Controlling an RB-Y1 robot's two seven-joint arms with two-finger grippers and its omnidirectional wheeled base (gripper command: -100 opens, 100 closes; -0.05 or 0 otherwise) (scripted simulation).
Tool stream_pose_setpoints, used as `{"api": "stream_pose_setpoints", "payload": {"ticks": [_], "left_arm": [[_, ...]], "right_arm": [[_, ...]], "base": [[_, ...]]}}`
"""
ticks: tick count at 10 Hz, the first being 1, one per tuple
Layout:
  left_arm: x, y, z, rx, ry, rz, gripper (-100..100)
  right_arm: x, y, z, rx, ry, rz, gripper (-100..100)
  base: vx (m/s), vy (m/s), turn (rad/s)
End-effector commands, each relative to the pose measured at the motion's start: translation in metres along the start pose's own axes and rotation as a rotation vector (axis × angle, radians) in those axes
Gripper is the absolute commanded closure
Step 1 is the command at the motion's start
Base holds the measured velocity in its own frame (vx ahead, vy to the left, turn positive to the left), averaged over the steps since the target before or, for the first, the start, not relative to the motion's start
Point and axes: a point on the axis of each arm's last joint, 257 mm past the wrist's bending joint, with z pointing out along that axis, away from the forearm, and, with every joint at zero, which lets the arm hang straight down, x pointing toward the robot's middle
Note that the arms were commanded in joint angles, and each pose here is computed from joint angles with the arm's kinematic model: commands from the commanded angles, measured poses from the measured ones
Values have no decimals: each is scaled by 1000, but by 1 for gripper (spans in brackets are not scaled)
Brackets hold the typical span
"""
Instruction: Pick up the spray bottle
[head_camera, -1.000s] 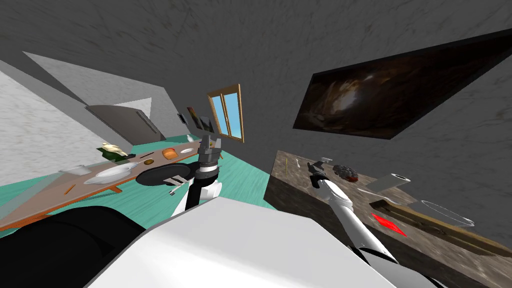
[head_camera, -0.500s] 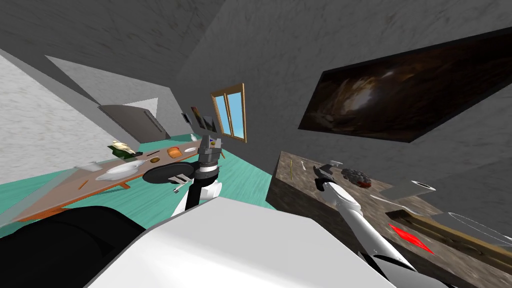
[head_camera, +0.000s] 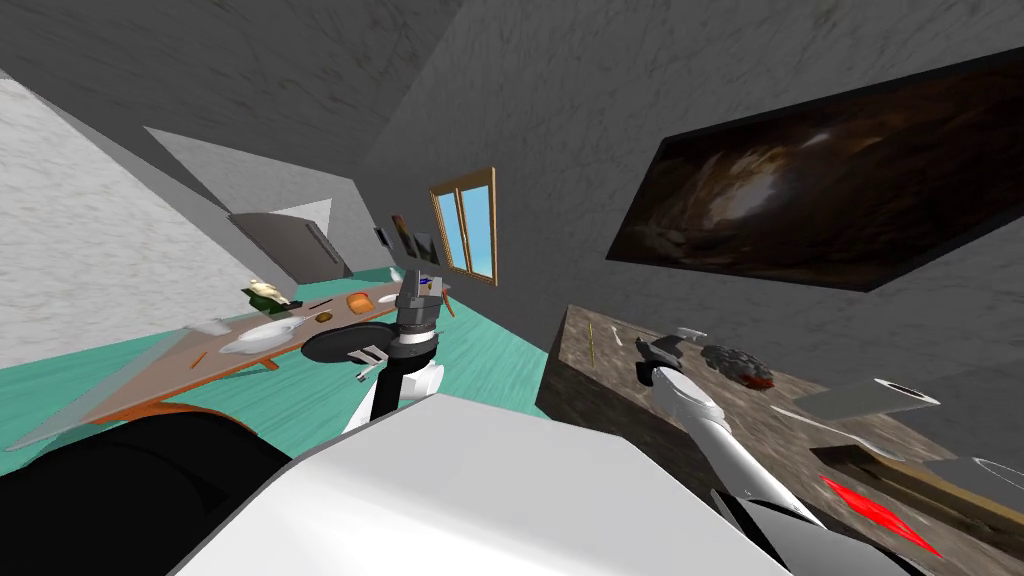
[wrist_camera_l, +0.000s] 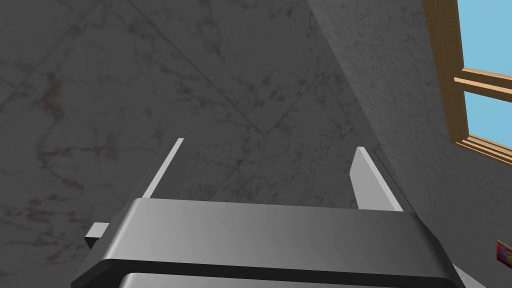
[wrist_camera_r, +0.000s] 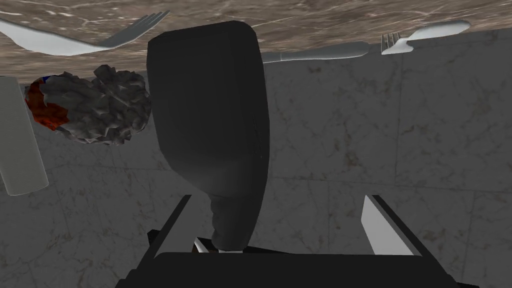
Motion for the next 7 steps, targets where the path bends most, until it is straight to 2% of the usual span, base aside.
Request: {"api": "stream_pose_setpoints", "payload": {"ticks": [1,3,6,7], "left_arm": [[0,0,0,0,0,0,0],[0,0,0,0,0,0,0],[0,0,0,0,0,0,0],[0,0,0,0,0,0,0]], "right_arm": [[3,-38,1,74,-1,-49,-100],[6,-42,1,82,5,-52,-100],[-1,-100,2,193,-10,-136,-100],[-1,-101,1,194,-9,-137,-100]], "base": [[75,123,121],[41,51,5],[45,49,106],[52,31,29]]}}
